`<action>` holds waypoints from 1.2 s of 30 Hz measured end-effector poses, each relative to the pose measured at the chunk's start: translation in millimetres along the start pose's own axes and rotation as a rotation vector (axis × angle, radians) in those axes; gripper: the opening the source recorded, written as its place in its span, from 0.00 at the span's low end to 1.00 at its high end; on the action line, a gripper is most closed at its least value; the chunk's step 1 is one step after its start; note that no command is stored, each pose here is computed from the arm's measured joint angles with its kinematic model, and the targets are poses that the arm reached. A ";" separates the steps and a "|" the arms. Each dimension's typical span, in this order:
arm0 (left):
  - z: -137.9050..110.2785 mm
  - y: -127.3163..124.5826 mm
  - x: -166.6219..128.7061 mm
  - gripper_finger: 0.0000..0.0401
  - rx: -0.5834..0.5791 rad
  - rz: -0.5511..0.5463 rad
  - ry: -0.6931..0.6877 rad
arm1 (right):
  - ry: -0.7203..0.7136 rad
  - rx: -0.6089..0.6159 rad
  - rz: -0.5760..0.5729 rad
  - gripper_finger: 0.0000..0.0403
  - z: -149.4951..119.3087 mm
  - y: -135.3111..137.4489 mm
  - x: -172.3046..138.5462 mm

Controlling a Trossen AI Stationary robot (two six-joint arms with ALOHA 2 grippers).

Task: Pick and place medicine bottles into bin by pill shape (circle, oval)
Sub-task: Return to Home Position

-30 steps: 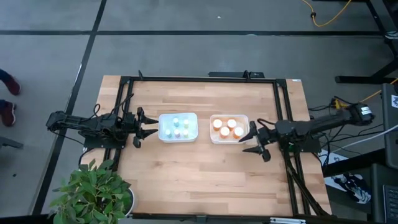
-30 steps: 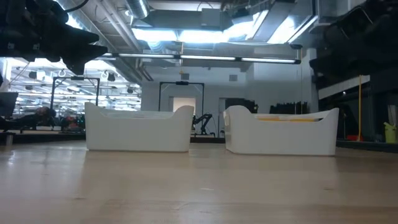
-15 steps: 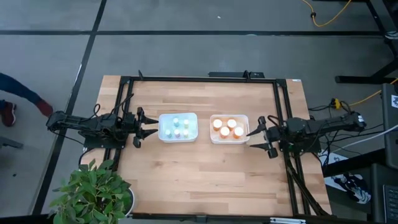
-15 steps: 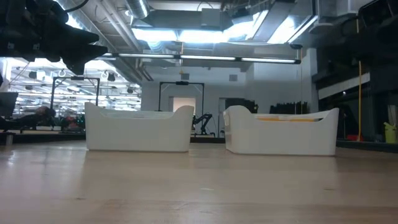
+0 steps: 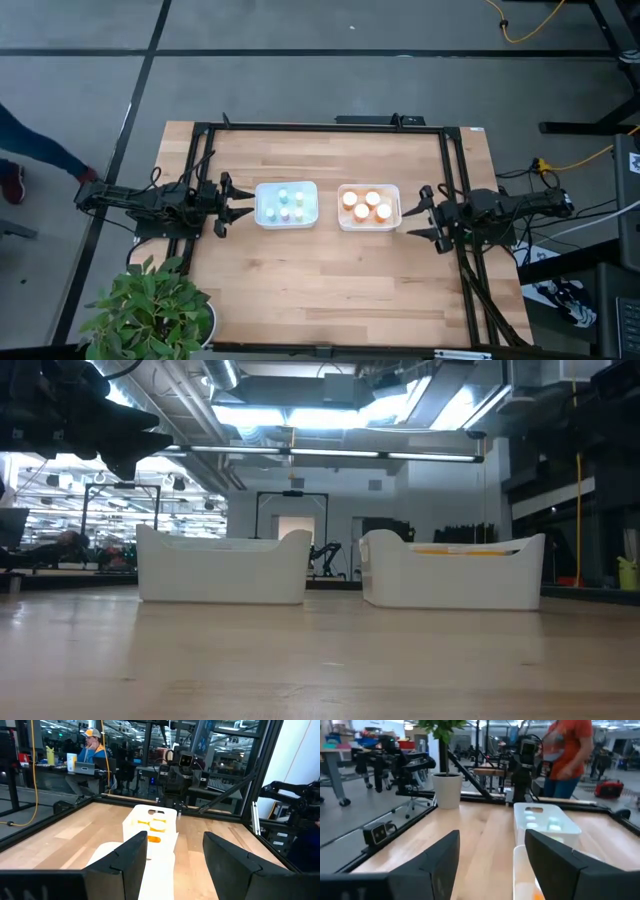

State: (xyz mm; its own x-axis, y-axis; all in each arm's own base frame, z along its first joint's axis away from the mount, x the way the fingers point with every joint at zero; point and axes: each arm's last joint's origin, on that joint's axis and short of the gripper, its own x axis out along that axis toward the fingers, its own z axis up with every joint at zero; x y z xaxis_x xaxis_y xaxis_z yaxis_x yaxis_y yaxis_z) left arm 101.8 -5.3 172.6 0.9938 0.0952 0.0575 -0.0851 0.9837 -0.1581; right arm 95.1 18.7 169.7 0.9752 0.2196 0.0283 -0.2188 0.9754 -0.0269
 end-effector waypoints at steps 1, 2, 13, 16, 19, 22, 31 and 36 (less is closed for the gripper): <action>0.0 0.0 0.0 0.46 0.000 0.000 0.000 | 0.003 0.023 -0.005 0.56 -0.9 -0.3 0.1; 0.0 0.0 0.0 0.46 0.000 0.000 0.000 | 0.004 0.049 -0.006 0.56 -1.1 -0.3 0.2; 0.0 0.0 0.0 0.46 0.000 0.000 0.000 | 0.002 0.048 0.005 0.56 -0.9 0.0 0.3; 0.0 0.0 0.0 0.46 0.000 0.000 0.000 | 0.002 0.047 0.005 0.56 -0.9 0.0 0.3; 0.0 0.0 0.0 0.46 0.000 0.000 0.000 | 0.002 0.046 0.005 0.56 -0.9 0.0 0.3; 0.0 0.0 0.0 0.46 0.000 0.000 0.000 | 0.002 0.047 0.004 0.56 -0.9 0.0 0.3; 0.0 0.0 0.0 0.46 0.000 0.000 0.000 | 0.003 0.047 0.004 0.56 -1.1 0.0 0.3; 0.0 0.0 0.0 0.46 0.000 0.000 0.000 | 0.003 0.046 0.004 0.56 -1.1 0.0 0.3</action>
State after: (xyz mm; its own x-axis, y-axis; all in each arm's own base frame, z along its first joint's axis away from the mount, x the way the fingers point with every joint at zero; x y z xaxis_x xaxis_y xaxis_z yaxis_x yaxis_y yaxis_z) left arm 101.8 -5.3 172.6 0.9938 0.0954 0.0573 -0.0853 0.9837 -0.1581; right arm 95.4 18.7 168.7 0.9745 0.2231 0.0250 -0.2236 0.9745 0.0192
